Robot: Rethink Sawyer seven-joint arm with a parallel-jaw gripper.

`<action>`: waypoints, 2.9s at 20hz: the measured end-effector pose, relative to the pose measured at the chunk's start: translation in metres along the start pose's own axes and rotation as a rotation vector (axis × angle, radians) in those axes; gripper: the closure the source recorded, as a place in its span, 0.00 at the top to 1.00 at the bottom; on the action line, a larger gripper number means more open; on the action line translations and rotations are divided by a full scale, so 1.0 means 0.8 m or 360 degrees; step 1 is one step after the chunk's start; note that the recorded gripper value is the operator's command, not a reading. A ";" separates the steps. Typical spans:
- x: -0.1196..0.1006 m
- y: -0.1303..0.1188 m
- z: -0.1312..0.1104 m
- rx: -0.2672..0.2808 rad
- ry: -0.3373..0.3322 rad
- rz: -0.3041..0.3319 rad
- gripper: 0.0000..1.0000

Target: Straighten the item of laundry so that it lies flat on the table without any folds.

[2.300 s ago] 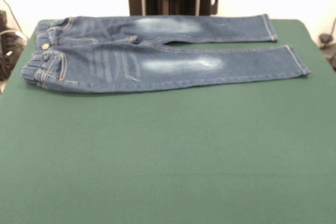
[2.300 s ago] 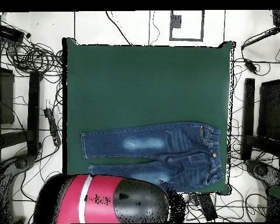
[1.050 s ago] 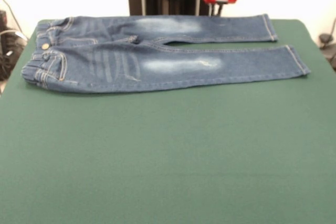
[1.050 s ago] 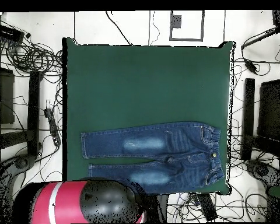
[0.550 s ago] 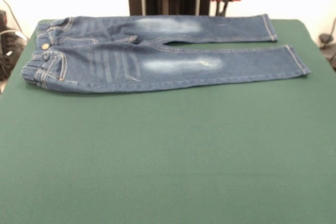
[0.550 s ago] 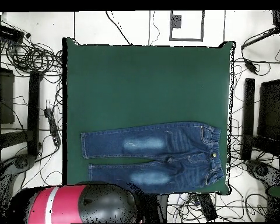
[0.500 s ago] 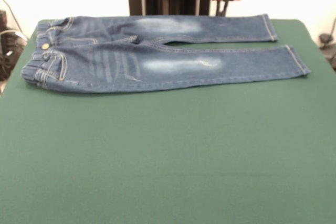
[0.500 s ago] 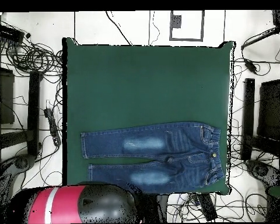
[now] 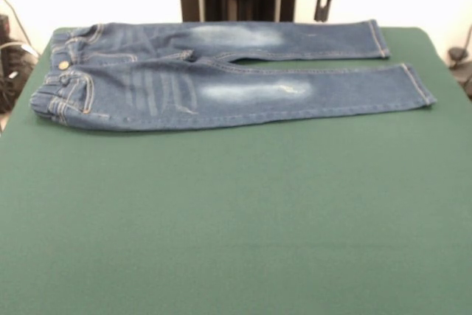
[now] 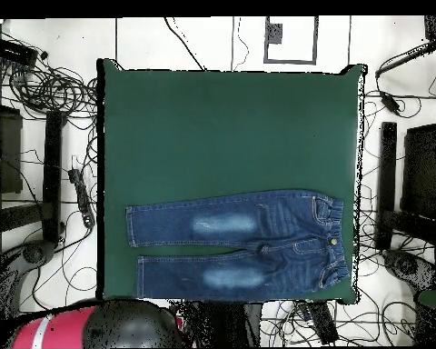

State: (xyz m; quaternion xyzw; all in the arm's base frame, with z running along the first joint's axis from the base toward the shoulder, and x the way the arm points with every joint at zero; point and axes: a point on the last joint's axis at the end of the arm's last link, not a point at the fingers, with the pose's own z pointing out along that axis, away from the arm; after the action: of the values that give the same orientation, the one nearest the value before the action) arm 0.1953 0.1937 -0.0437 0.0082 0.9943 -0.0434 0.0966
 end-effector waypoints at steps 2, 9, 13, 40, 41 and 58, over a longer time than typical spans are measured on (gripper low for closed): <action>0.001 0.005 -0.004 0.0001 -0.0011 0.0031 0.00; 0.016 0.016 -0.046 0.0028 0.0077 0.0093 0.00; 0.028 0.015 -0.083 0.0051 0.0206 0.0091 0.00; 0.060 0.013 -0.104 0.0026 0.0357 0.0038 0.00; 0.069 0.014 -0.102 0.0020 0.0337 0.0030 0.00; 0.107 0.048 -0.099 -0.0192 -0.0063 0.0141 0.00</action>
State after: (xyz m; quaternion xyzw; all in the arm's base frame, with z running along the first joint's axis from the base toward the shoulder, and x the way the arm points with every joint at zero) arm 0.0972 0.2392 0.0138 0.0455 0.9917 0.0207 0.1184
